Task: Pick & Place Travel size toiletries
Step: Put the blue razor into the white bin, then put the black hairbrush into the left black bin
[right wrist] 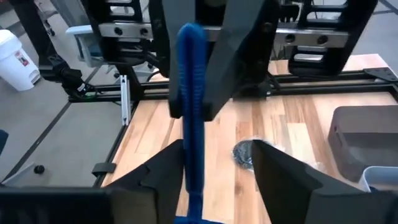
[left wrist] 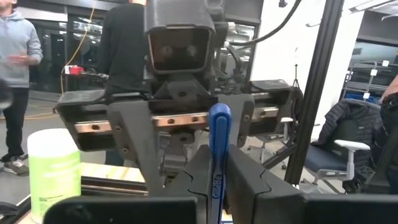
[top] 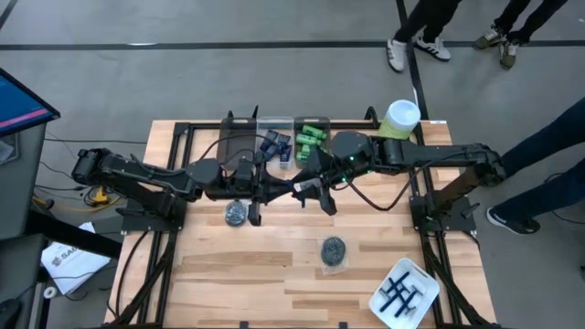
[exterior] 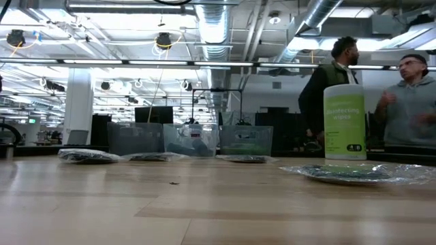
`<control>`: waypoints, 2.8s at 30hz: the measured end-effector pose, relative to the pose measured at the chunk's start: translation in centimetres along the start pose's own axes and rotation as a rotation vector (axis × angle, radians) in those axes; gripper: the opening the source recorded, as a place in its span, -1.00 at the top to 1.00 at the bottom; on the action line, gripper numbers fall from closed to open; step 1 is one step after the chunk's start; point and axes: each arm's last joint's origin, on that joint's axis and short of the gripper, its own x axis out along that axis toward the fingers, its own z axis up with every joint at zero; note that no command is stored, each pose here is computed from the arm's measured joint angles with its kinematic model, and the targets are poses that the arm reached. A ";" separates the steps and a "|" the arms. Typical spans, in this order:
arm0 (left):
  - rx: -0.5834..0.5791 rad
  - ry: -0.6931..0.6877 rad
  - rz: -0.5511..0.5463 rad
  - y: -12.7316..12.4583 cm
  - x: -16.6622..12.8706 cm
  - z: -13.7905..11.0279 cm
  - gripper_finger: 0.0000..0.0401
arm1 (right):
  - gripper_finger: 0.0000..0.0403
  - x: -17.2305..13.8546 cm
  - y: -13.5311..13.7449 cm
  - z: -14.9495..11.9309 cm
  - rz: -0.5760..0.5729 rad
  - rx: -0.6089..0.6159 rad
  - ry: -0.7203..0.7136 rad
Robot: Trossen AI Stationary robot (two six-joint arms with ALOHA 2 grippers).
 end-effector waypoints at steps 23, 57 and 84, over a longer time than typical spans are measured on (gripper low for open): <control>-0.001 -0.019 -0.002 0.0 -0.5 0.7 0.63 | 0.92 -0.8 0.2 0.5 -0.039 -0.046 -0.046; -0.007 0.152 -0.012 -0.9 -8.0 4.2 0.37 | 0.92 -5.0 20.5 -20.3 -0.107 0.032 1.192; -0.011 0.157 -0.043 -1.0 -8.0 4.2 0.37 | -0.53 -5.0 20.5 -20.5 -0.020 0.009 1.286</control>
